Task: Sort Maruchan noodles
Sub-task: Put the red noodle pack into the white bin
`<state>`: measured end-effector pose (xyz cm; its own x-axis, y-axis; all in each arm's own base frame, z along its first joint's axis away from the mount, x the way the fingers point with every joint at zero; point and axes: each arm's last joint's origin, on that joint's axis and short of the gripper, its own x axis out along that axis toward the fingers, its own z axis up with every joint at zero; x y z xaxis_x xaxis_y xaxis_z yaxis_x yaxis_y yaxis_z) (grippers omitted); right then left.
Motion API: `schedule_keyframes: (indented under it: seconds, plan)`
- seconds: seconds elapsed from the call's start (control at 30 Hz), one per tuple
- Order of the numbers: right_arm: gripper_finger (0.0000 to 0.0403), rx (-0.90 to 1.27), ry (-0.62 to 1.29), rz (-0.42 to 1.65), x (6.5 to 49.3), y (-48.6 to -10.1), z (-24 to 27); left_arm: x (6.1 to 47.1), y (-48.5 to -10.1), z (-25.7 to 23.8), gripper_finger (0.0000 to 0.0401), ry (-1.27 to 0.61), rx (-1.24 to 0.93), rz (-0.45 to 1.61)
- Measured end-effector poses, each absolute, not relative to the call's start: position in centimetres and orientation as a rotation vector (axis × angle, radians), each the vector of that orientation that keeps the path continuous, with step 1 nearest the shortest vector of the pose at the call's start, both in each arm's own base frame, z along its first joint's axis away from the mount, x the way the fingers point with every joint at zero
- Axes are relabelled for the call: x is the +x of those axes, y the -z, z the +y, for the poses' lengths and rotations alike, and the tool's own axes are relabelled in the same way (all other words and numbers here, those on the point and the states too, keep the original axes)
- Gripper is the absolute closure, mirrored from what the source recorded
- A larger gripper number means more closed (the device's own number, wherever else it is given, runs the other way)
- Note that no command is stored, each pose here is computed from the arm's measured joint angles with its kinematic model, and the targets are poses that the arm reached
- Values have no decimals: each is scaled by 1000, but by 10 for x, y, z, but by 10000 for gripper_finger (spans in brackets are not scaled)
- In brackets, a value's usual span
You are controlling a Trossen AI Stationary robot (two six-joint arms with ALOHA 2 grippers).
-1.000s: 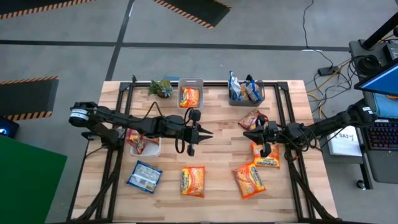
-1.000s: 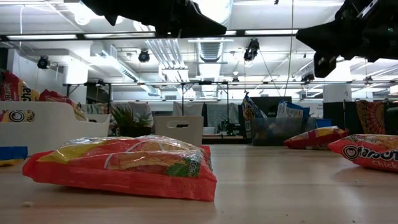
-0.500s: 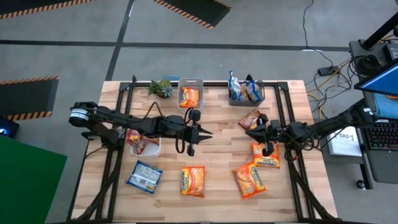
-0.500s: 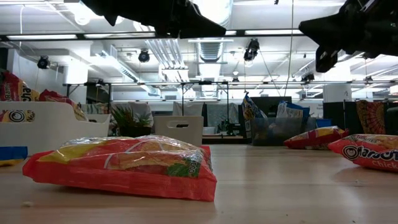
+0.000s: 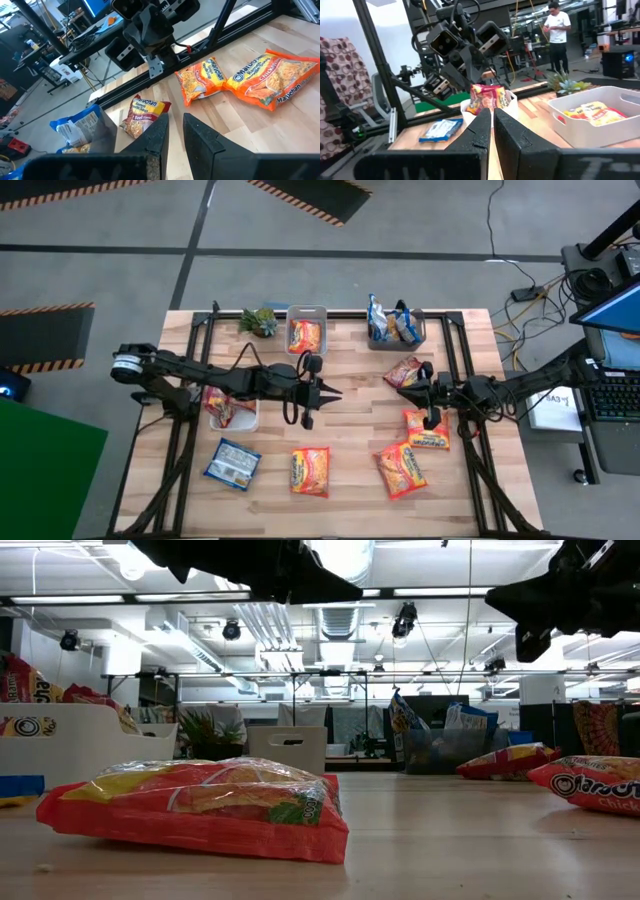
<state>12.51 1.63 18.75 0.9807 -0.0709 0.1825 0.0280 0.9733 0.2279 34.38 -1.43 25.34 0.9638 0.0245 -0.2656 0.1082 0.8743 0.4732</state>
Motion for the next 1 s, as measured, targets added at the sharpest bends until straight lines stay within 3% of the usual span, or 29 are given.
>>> schedule_keyframes:
  seconds: [0.43,1.0]
  plan:
    - [390,223,70,-117,123,-181,16,344,-253,-13,363,41,492,280]
    - [390,267,269,-93,93,-177,4,342,-249,-13,363,42,437,321]
